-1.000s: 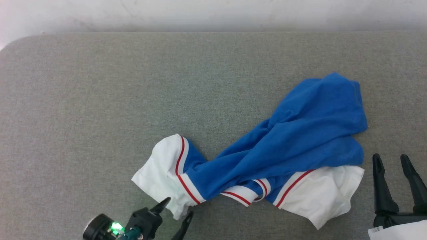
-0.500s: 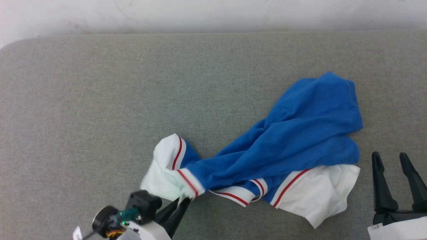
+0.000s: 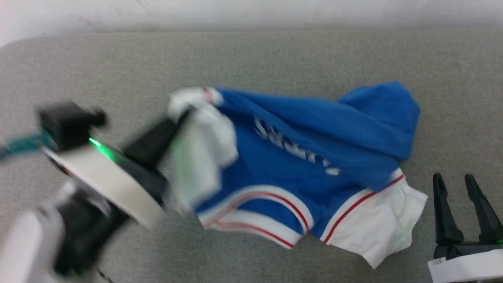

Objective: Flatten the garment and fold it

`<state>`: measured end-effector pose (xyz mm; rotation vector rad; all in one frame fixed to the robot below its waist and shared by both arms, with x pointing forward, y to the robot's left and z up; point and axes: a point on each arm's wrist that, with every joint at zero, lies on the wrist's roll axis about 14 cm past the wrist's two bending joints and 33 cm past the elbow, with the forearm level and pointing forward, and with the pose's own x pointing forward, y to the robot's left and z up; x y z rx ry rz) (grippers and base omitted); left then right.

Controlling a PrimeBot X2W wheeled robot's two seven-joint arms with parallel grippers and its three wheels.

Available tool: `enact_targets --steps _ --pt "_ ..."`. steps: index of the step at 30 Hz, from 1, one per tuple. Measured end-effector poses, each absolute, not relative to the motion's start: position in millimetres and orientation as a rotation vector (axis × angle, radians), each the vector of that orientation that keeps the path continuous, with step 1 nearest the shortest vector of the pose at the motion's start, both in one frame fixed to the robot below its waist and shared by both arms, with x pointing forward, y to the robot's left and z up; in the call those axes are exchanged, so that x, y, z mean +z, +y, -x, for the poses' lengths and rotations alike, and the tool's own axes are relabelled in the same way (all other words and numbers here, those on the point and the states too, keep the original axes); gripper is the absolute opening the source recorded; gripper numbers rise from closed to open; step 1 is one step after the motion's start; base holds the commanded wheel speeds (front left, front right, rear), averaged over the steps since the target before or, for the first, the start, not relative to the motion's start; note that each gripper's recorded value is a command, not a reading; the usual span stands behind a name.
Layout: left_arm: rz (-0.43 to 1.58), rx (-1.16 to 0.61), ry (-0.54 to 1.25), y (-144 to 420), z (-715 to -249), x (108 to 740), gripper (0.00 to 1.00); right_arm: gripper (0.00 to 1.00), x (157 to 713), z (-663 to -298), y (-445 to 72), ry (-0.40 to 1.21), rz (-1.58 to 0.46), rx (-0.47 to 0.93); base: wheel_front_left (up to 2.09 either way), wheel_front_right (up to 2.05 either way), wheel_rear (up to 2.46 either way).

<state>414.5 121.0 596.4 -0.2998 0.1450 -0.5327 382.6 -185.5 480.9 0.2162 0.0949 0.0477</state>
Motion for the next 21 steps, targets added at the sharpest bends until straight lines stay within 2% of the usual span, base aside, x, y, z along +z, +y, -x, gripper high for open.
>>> enact_targets --steps 4,9,10,11,12,16,21 --pt "0.24 -0.325 0.245 179.3 -459.4 560.5 0.0 1.0 473.1 -386.6 -184.3 0.115 -0.221 0.047 0.0 0.0 0.0" --pt "0.143 -0.158 0.437 220.7 -474.6 484.9 0.0 1.0 466.1 -388.8 -189.4 0.131 -0.219 0.027 0.0 0.0 0.0" --pt "0.133 -0.143 0.46 223.1 -475.4 473.3 0.31 1.0 465.1 -388.9 -191.4 0.134 -0.217 0.021 0.0 0.0 0.0" --pt "0.125 -0.131 0.474 224.2 -476.2 464.3 0.57 1.0 463.4 -388.3 -193.3 0.139 -0.215 0.014 0.0 0.0 0.0" --pt "0.126 -0.124 0.487 224.4 -476.7 455.6 1.0 1.0 461.6 -387.7 -195.2 0.145 -0.213 0.008 0.0 0.0 0.0" --pt "0.143 -0.127 0.509 213.3 -476.5 432.1 1.0 1.0 455.9 -386.7 -200.8 0.162 -0.206 -0.01 0.0 0.0 0.0" --pt "0.154 -0.13 0.387 206.2 -480.3 450.5 1.0 1.0 456.5 -388.8 -197.7 0.169 -0.198 0.003 0.0 0.0 0.0"
